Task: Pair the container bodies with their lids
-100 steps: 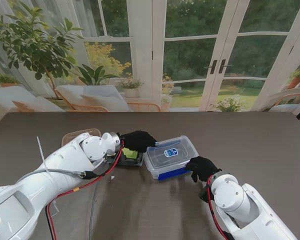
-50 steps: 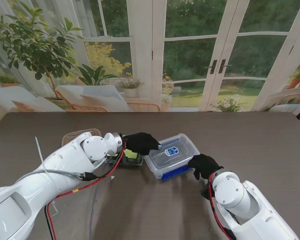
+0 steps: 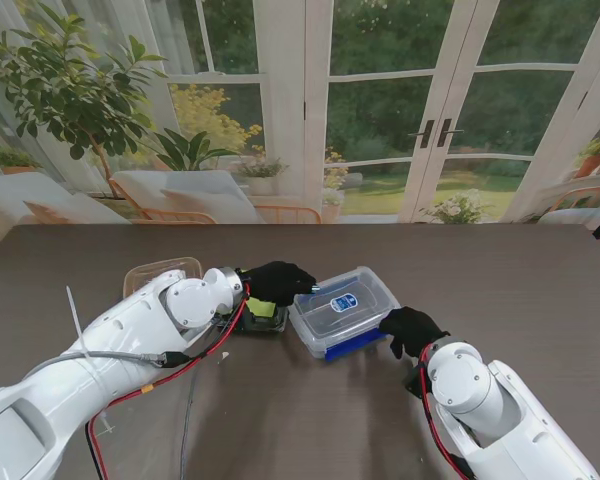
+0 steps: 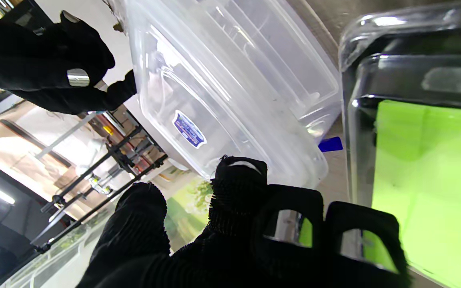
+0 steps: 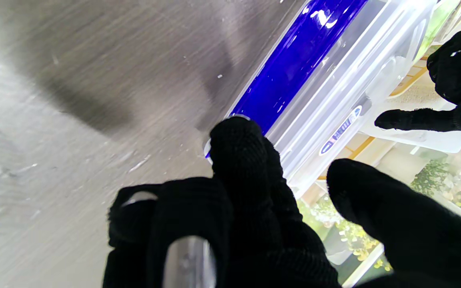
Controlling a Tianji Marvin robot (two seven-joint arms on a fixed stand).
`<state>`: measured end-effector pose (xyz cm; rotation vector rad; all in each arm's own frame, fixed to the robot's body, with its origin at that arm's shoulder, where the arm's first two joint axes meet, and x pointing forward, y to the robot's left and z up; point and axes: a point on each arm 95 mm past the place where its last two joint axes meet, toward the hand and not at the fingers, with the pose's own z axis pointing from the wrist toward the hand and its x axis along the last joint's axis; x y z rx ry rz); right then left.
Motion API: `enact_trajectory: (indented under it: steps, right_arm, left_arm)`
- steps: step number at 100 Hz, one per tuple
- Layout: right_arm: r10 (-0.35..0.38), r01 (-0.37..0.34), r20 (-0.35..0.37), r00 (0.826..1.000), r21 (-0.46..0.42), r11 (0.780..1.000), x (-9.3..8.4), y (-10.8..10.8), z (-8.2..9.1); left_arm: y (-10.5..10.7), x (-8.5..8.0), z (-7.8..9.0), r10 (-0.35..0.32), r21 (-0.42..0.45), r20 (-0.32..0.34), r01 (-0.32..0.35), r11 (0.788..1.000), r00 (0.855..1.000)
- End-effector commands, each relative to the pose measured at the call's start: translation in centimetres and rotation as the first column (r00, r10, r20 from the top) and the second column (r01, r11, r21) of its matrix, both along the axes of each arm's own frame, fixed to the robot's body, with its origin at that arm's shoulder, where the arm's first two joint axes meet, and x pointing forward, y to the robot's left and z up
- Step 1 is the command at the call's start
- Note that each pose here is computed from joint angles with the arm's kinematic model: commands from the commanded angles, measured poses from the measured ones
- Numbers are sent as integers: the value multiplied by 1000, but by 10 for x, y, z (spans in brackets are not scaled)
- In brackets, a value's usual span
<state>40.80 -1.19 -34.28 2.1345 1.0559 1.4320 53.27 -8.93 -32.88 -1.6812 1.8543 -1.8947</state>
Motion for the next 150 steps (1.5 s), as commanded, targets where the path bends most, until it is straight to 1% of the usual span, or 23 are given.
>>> enact_trajectory:
  steps: [1,10,22,37,61,91,121,150]
  right_arm:
    - [13,-13,-15,1000,8,1000,-3,3,-2]
    - [13,-13,-16,1000,7,1000,-3,3,-2]
    - [14,-14,-17,1000,6,1000,-3,3,-2]
    - [16,-16,-22,1000,5,1000,-4,2,-3]
    - [12,-12,-22,1000,7,1000,-3,3,-2]
    - [1,-1,-22,1000,2,1000,2,3,-2]
    - [-12,12,-21,1000,-1,1000,5,1,-1]
    - [-11,11,-23,1000,2,1000,7,-1,-3]
  left_arm:
    - [-2,2,-1,2,13,-13,-2,1000,1000]
    - [-1,6,-3,5,34,-22,-5,999,1000]
    - [-2,8,-7,-23,55,-59,26,998,998]
    - [-4,7,-9,-54,64,-89,60,996,995]
    - [-6,3,-5,-84,46,-90,89,995,992]
    - [-11,-2,-2,-134,34,-107,138,990,985]
    - [-14,-11,-1,-171,28,-116,175,984,978]
    - [-14,-25,-2,-211,31,-124,216,976,970]
